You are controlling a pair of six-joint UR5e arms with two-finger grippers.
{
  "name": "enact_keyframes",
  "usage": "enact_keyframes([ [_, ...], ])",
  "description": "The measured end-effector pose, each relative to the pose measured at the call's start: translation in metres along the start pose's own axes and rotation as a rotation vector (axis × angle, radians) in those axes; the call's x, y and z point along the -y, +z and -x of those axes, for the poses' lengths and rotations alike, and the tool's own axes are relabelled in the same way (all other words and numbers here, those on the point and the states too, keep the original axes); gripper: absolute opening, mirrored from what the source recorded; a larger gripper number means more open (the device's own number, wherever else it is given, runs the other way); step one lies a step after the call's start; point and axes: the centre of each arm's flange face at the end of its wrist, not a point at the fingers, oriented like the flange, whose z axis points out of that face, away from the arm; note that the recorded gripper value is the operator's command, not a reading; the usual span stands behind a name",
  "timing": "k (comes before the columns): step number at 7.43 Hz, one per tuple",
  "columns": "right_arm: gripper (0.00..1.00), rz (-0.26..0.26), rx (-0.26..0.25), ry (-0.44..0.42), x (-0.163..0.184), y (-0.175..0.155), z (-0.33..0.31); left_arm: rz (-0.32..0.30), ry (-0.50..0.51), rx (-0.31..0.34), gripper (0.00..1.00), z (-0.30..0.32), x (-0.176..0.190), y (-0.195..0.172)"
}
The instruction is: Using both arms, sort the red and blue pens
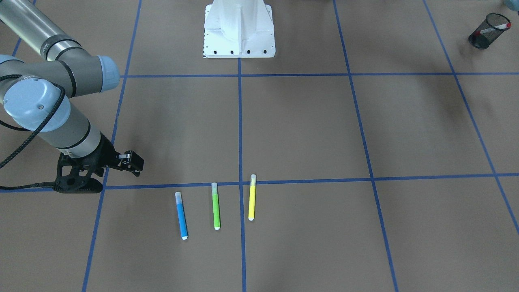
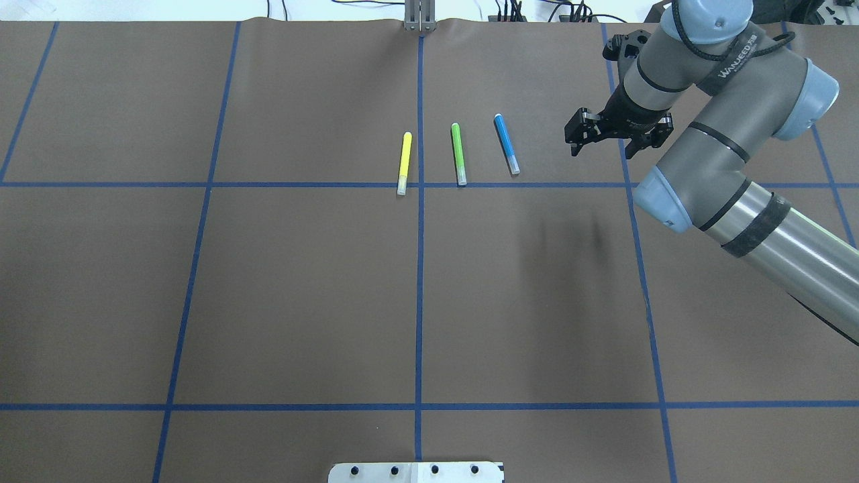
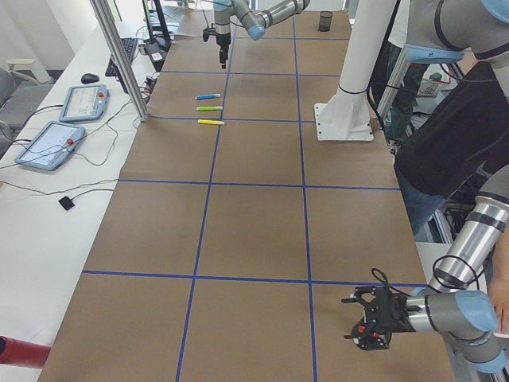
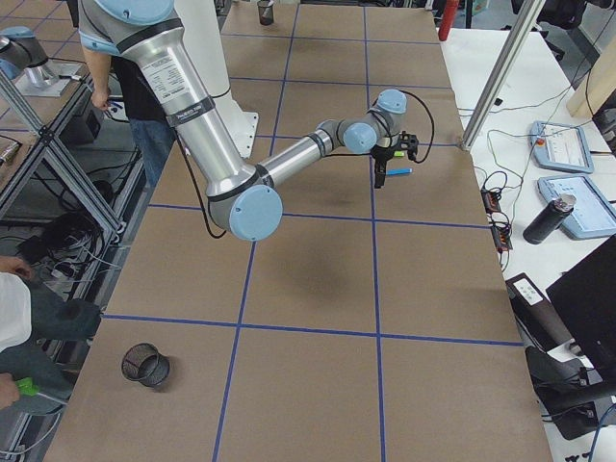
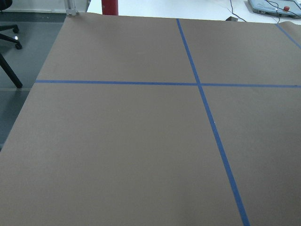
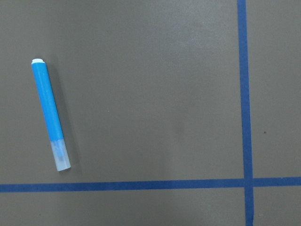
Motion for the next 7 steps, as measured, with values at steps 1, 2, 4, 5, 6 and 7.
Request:
enact_keyframes([
  [1, 0.99, -0.001, -0.005, 0.001, 0.003, 0.003, 0.004, 0.029, -0.025, 0.006, 0.94, -0.014, 0.071, 0.023],
  [2, 0.99, -0.003, -0.011, 0.002, 0.011, 0.006, 0.015, 0.073, -0.036, 0.006, 0.94, -0.035, 0.141, 0.049],
  [4, 0.98, -0.014, -0.005, 0.004, 0.029, 0.015, 0.034, 0.184, -0.048, -0.003, 0.94, -0.09, 0.24, 0.11],
  [5, 0.98, -0.027, 0.002, 0.013, 0.043, 0.024, 0.046, 0.244, -0.046, -0.01, 0.94, -0.122, 0.271, 0.141],
  [6, 0.97, -0.038, 0.005, 0.018, 0.057, 0.033, 0.058, 0.294, -0.038, -0.02, 0.95, -0.154, 0.292, 0.167],
  [7, 0.95, -0.042, 0.006, 0.014, 0.068, 0.045, 0.074, 0.341, -0.032, -0.027, 0.95, -0.187, 0.311, 0.192],
])
